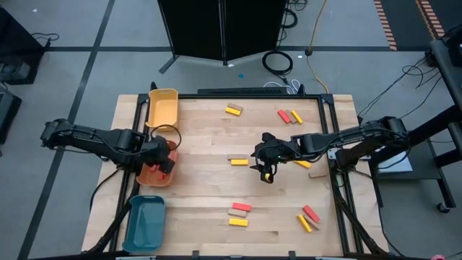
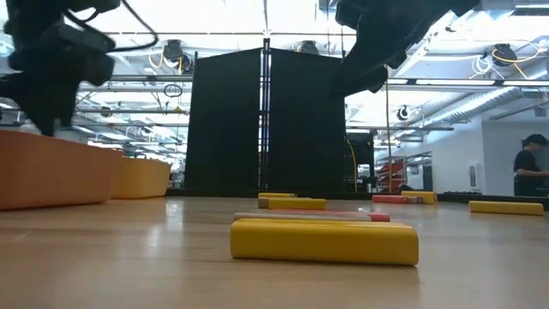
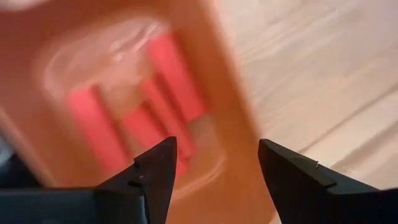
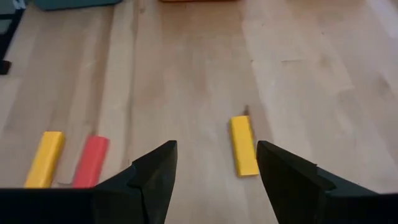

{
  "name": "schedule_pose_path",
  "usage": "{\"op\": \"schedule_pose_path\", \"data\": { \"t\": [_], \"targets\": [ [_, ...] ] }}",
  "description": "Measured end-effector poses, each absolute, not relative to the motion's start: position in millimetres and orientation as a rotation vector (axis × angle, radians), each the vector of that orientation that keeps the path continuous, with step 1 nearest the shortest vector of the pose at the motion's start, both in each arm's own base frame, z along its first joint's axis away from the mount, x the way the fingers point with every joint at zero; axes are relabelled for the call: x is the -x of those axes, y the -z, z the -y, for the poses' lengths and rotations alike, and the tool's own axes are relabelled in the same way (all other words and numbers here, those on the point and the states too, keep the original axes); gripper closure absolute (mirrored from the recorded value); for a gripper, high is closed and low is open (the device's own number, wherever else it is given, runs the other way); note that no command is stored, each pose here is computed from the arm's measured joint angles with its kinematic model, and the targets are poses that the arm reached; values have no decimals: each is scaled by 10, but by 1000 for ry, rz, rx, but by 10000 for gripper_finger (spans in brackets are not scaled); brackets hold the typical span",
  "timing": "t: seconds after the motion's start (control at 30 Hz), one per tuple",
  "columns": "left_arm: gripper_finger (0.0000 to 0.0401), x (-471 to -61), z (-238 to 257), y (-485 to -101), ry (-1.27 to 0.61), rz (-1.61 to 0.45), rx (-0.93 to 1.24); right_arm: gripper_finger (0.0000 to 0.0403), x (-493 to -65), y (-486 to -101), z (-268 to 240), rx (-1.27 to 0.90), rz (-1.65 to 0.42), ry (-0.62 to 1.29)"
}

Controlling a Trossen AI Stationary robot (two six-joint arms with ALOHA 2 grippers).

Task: Sort blocks
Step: Put the middle right red block in the orange bin, then put the bottom right red block in the orange bin

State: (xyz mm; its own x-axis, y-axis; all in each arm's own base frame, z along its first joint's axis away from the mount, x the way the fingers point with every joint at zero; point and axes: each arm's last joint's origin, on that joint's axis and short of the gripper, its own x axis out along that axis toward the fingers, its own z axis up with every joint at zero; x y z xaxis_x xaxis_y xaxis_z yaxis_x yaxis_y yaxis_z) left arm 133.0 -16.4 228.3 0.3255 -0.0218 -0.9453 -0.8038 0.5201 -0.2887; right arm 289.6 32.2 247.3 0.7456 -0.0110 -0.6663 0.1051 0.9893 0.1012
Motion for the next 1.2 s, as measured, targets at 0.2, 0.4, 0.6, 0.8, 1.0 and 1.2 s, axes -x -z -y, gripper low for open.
{"op": "schedule_pose_path", "data": {
  "t": [0.2, 0.4, 0.6, 0.8, 1.0, 1.2],
  "targets": [
    [177, -1662, 255, -2493, -333, -751, 630, 188, -2868, -2484, -571, -187, -719, 8],
    [177, -1905, 496, -2853, -127, -313, 239, 188, -2809, -2498, -847, -319, -718, -26],
    [177, -2078, 880, -2954, -10, -102, 3, 188, -2667, -2478, -1208, -319, -782, -190],
    [177, -2303, 1169, -2713, -20, -111, -107, 188, -2421, -2397, -1500, -445, -986, -262],
    [177, -2498, 1189, -2535, -44, -120, -134, 188, -2178, -2267, -1532, -745, -1239, 92],
    [177, -2572, 1193, -2467, 79, -134, -75, 188, -1959, -2211, -1621, -814, -1329, 302]
  ]
}}
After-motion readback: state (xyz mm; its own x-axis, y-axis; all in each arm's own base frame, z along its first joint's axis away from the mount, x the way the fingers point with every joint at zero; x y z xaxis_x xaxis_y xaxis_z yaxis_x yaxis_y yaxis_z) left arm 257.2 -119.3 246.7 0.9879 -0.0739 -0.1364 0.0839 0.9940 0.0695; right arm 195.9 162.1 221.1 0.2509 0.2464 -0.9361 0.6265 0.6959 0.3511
